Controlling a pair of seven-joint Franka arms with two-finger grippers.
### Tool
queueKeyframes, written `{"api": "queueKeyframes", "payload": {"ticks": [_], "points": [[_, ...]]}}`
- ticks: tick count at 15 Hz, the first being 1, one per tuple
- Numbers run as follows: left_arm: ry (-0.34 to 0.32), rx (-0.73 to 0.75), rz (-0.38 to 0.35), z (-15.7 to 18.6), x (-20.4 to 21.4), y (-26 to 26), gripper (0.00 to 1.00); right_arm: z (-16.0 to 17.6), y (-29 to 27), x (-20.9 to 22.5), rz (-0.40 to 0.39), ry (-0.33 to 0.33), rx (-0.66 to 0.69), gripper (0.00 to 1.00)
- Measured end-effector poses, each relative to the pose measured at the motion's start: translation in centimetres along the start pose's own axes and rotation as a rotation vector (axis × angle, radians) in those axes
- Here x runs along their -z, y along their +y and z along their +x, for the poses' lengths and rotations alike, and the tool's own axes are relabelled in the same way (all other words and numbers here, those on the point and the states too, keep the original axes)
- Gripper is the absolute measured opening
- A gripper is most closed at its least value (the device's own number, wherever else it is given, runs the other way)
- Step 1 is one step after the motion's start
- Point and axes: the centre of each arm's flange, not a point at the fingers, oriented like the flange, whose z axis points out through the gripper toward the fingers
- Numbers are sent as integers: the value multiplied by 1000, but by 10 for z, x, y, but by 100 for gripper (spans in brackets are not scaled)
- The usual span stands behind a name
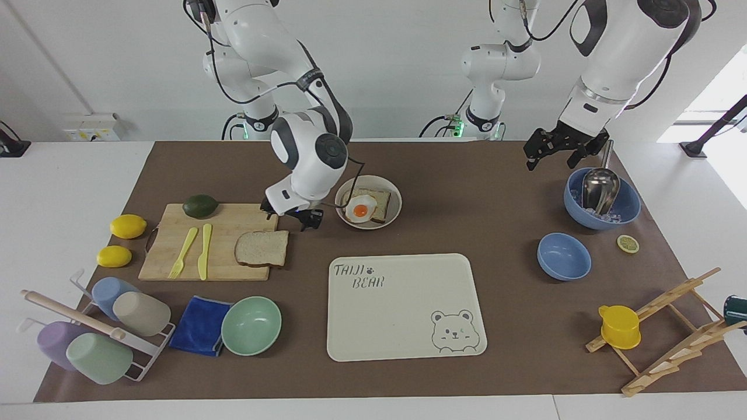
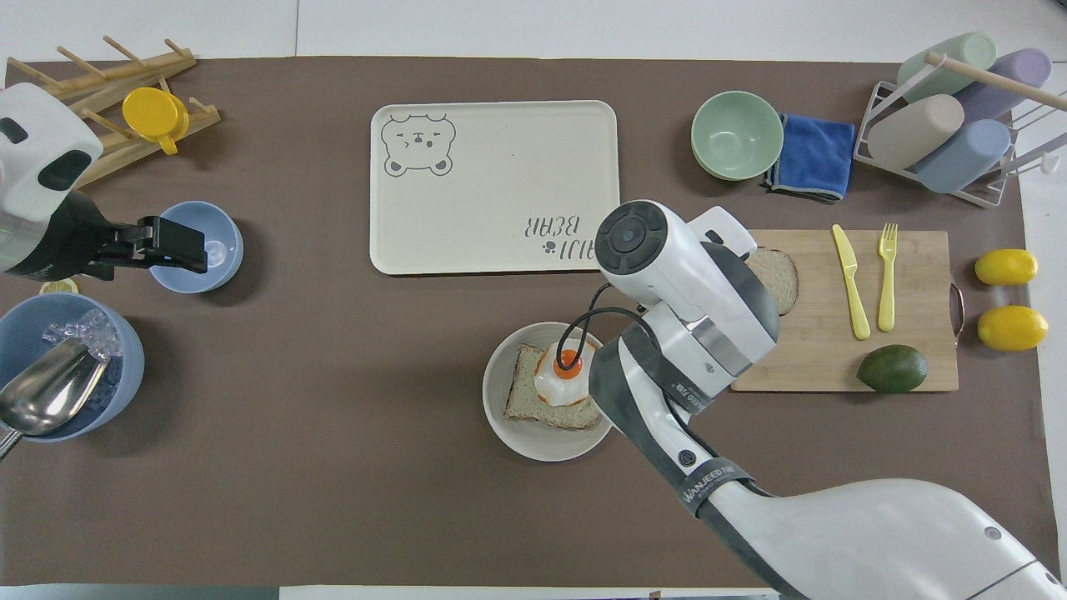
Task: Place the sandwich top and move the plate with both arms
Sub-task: 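Reach the right gripper to the bread slice on the cutting board, then grasp the bread slice with the right gripper and lift it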
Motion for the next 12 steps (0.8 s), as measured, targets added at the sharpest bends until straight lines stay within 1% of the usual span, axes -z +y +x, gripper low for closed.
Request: {"api": "queueKeyframes", "payload": {"ticks": [2, 5, 9, 12], "points": [[0, 0, 0, 0, 0, 0, 100, 4, -2, -8, -35, 18, 13, 100], [0, 0, 0, 0, 0, 0, 100, 10, 1, -20, -61, 19, 13, 100], [0, 0, 0, 0, 0, 0, 100, 17, -1, -29, -25, 41, 12, 100], [0, 0, 0, 0, 0, 0, 100, 15, -2, -42, -20, 37, 33, 100]]}}
